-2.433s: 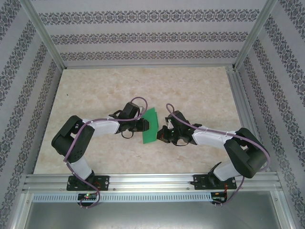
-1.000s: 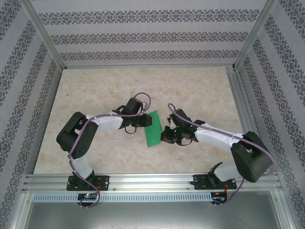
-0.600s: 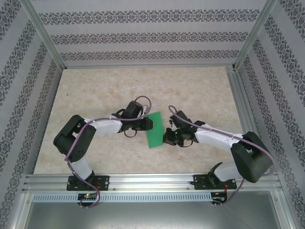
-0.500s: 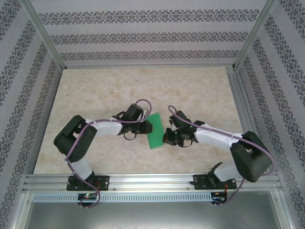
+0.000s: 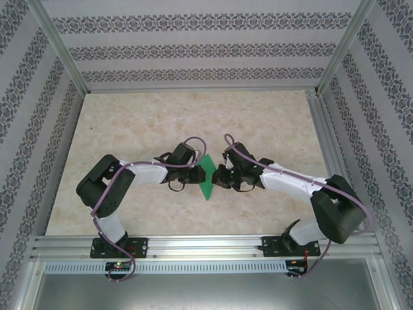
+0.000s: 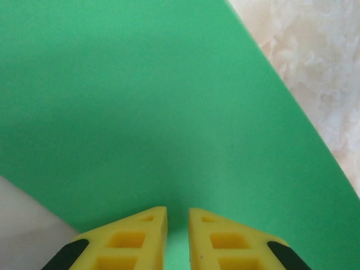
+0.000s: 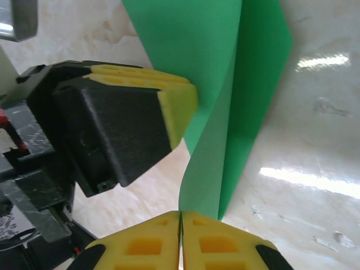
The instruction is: Fold a paper plane with a square sheet of paper (pick it up from the middle)
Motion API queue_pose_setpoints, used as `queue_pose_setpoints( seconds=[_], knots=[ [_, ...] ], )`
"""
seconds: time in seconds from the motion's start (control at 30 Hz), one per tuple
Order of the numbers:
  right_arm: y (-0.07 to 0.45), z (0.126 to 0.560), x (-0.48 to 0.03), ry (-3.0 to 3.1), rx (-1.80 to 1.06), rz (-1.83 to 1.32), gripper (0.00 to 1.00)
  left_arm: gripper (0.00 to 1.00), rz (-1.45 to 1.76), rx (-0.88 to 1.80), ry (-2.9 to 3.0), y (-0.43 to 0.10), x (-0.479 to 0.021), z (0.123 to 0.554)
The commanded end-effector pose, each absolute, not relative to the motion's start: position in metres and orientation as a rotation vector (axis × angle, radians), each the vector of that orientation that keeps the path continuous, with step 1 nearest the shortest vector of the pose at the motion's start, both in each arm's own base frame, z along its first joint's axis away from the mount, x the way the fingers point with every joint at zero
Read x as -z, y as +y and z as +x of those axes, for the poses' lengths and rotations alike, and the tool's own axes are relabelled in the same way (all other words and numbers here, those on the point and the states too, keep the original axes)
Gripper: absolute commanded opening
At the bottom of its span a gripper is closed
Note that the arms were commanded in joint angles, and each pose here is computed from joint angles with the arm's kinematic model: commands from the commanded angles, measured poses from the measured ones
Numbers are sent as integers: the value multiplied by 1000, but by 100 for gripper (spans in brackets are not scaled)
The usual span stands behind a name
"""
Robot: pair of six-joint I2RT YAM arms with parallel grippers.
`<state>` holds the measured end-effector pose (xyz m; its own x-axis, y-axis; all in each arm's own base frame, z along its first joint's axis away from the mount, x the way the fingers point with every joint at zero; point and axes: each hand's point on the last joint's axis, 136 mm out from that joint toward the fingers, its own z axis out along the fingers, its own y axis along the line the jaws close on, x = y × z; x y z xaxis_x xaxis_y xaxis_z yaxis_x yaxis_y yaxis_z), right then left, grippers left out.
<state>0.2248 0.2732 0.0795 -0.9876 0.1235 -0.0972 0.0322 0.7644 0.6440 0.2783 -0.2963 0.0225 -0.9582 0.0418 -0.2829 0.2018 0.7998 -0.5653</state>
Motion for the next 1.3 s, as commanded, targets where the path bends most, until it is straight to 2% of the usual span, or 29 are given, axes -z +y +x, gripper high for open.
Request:
queue_pose_setpoints(
  seconds=[0.0, 0.3, 0.53, 0.93, 1.27],
  knots=[
    [290, 232, -93, 2780, -1116, 105, 10, 19, 230, 849, 2738, -299, -21, 280],
    [300, 243, -76, 2788, -1116, 109, 9, 19, 235, 864, 2690, -306, -40, 290],
    [302, 251, -54, 2803, -1083, 148, 8, 18, 117, 803, 2606, -290, -63, 303],
    [310, 262, -49, 2745, -1130, 172, 8, 16, 38, 685, 2701, -271, -25, 307],
    [311, 254, -32, 2810, -1088, 135, 8, 15, 64, 675, 2711, -272, -24, 307]
  ],
)
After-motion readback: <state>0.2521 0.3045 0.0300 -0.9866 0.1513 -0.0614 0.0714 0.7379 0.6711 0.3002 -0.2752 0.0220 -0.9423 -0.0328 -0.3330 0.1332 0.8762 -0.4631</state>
